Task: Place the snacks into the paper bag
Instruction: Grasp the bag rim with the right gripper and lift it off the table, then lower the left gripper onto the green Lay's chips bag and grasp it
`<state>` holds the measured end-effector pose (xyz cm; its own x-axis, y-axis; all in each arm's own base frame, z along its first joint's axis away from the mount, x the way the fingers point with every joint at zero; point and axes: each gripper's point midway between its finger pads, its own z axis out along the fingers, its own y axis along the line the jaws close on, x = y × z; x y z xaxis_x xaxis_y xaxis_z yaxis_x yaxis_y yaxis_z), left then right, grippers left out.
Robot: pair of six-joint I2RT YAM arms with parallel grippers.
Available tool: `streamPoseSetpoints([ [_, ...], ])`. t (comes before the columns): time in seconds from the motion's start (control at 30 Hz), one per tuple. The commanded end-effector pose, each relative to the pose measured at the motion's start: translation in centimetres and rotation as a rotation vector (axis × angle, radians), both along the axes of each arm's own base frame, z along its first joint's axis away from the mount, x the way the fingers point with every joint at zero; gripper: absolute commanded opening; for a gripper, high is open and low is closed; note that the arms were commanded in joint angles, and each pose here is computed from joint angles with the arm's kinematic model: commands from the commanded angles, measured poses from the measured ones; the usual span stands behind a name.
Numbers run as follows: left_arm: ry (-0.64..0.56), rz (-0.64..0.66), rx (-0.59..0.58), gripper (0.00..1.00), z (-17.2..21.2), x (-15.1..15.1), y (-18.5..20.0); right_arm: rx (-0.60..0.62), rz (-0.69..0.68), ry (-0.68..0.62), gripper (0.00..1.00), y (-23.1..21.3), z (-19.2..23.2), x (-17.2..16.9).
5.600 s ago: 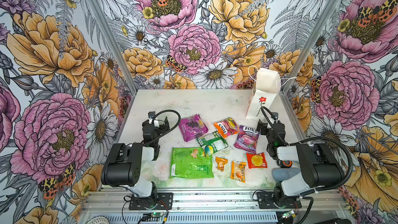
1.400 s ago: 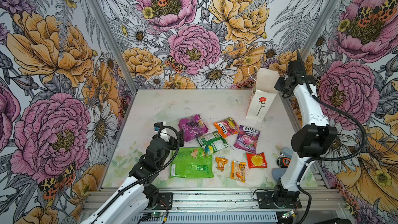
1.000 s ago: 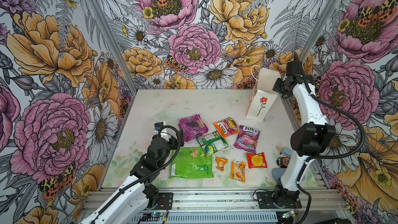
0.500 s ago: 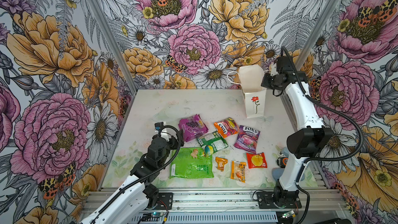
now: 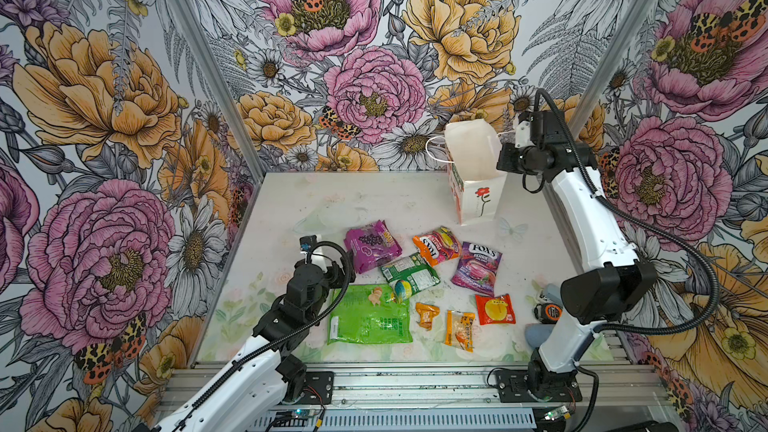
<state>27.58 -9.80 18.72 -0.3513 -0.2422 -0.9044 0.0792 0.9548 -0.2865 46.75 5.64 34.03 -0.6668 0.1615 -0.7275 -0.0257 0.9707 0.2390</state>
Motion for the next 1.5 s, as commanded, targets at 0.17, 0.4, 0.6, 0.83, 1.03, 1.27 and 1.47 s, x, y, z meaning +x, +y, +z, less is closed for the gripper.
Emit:
streamPoseSetpoints([
  [0.17,0.003,-0.004,0.029,0.99,-0.4,0.5,-0.4,0.059,0.054,-0.204,0.0,-1.6,3.3,-1.7],
  [0.4,0.004,-0.005,0.037,0.99,-0.6,0.7,-0.6,0.096,0.199,-0.193,0.0,0.0,0.4,-0.1],
  [0.6,-0.011,-0.001,0.038,0.99,-0.7,0.6,-0.5,0.09,0.219,-0.233,0.0,0.2,-2.4,0.8],
  [0.83,-0.014,0.028,0.05,0.99,-1.0,0.7,0.1,0.108,0.145,-0.187,0.0,-0.8,-5.4,1.6],
  [1.03,0.01,0.067,0.048,0.99,-1.4,0.6,0.7,0.157,0.192,-0.204,0.0,0.1,-4.7,2.7],
  [1.27,0.183,0.119,-0.099,0.99,-1.7,-0.7,0.7,0.19,0.217,-0.178,0.0,0.6,-5.9,3.5],
  [1.47,0.442,0.171,-0.121,0.99,-3.2,-2.6,0.6,0.168,0.18,-0.169,0.0,-0.1,-6.5,3.7],
])
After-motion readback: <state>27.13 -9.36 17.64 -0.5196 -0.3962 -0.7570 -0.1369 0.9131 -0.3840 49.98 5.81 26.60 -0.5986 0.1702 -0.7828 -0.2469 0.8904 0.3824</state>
